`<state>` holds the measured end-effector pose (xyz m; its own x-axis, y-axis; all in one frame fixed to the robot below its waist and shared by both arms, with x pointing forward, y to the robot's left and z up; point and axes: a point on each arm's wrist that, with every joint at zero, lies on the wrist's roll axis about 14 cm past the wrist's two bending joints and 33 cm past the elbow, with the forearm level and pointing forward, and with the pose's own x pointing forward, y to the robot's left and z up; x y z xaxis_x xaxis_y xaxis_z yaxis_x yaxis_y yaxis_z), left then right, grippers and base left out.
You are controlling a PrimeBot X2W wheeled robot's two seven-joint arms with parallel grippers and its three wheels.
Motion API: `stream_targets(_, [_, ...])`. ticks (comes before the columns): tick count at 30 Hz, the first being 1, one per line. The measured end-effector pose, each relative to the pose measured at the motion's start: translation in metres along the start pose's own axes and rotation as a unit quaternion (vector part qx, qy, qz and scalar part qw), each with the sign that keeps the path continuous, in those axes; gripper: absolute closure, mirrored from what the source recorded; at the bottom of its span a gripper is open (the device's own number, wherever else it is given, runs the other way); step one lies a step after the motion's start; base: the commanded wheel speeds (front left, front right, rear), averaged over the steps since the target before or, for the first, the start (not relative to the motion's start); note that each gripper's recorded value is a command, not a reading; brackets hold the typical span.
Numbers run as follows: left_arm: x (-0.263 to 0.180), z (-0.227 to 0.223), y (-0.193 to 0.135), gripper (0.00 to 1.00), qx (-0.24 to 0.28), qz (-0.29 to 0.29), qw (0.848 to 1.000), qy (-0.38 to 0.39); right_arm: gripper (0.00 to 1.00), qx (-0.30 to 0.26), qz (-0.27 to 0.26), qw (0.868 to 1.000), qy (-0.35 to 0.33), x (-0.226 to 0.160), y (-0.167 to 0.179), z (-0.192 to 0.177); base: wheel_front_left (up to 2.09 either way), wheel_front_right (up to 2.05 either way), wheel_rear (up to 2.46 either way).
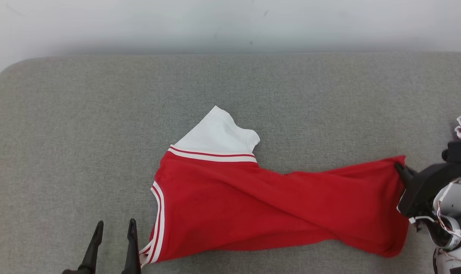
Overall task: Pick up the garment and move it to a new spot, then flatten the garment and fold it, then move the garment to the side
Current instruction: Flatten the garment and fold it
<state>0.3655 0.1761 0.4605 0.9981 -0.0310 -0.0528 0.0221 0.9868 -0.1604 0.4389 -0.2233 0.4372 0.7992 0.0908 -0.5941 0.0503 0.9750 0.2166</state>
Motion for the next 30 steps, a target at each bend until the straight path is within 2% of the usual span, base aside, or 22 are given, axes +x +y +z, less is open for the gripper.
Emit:
stream_targets(7, [-0.006,0.004,0.0,0.0,-0.006,0.004,1.0,-0.006,1.0,-0.036,0.025,0.993,-0.108,-0.011,0.023,0.061,0.0,0.0,0.0])
stream_targets(18, [-0.015,0.007,0.004,0.0,-0.012,0.016,1.0,-0.011,1.0,-0.058,0.033,0.966,-0.251,-0.034,0.039,0.129,0.0,0.0,0.0])
stream_targets(20, [-0.015,0.007,0.004,0.0,-0.012,0.016,1.0,-0.01,1.0,-0.054,0.025,0.972,-0.228,-0.026,0.033,0.118,0.0,0.0,0.0])
stream_targets(24, [-0.015,0.006,0.006,0.0,-0.014,0.019,1.0,-0.009,1.0,-0.04,0.002,0.988,-0.149,-0.007,0.016,0.073,0.0,0.0,0.0])
stream_targets(30, [-0.015,0.004,0.009,0.0,-0.013,0.025,1.0,-0.005,1.0,-0.015,-0.03,0.994,-0.103,0.008,-0.008,0.036,0.0,0.0,0.0])
